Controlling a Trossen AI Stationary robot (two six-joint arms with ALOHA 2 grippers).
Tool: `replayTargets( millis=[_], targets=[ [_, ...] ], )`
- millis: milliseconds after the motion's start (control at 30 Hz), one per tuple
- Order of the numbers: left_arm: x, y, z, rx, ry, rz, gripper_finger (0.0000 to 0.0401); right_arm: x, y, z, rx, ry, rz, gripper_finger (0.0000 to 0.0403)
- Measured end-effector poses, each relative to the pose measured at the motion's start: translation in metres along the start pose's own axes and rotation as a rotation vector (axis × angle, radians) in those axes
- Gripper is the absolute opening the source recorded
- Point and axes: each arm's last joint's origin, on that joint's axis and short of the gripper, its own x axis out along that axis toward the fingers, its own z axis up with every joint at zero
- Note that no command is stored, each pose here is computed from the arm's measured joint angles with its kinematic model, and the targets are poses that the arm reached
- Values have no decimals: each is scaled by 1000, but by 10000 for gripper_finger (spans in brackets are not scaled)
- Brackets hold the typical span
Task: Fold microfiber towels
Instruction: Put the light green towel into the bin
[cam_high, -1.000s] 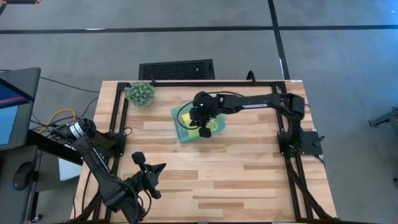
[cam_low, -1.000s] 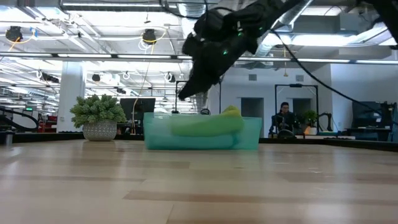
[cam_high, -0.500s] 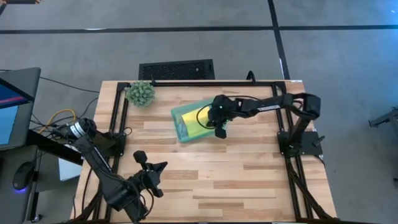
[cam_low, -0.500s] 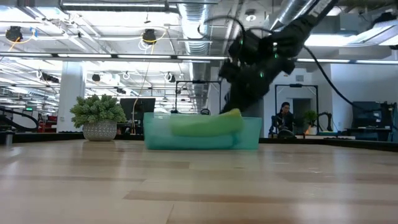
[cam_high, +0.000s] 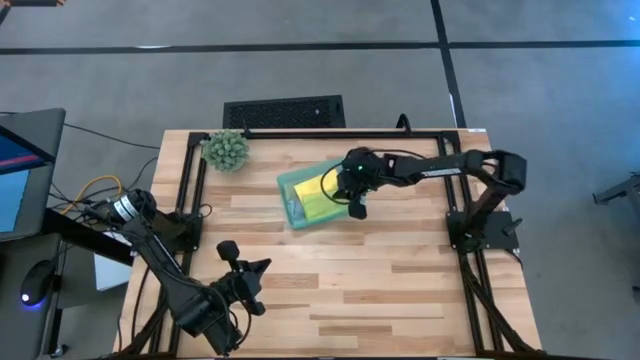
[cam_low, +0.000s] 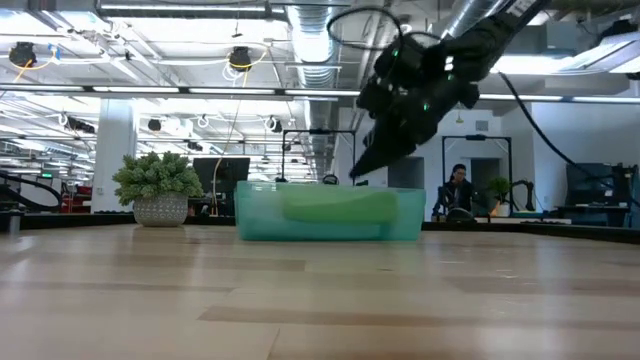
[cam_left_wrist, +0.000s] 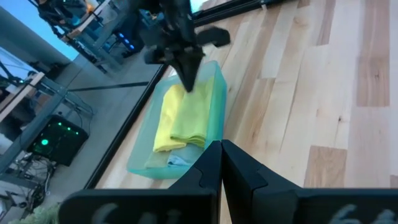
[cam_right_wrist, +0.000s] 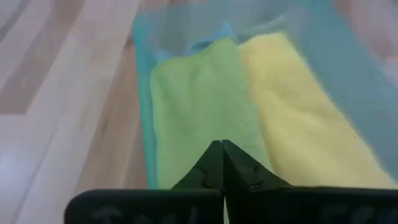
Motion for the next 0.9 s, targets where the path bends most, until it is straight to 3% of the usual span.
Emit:
replayTargets(
  millis=[233,533,700,900],
  targets=[
    [0,0,0,3,2,-3,0,-17,4,2,7,20,28,17],
    [0,0,0,4,2,-2,0,18,-4,-28,60,188,76,16],
    [0,0,0,4,1,-2,0,12,-3,-17,69,218,84,21],
    [0,0,0,4,1,-2,0,-14,-1,14,45,97,38,15]
  ],
)
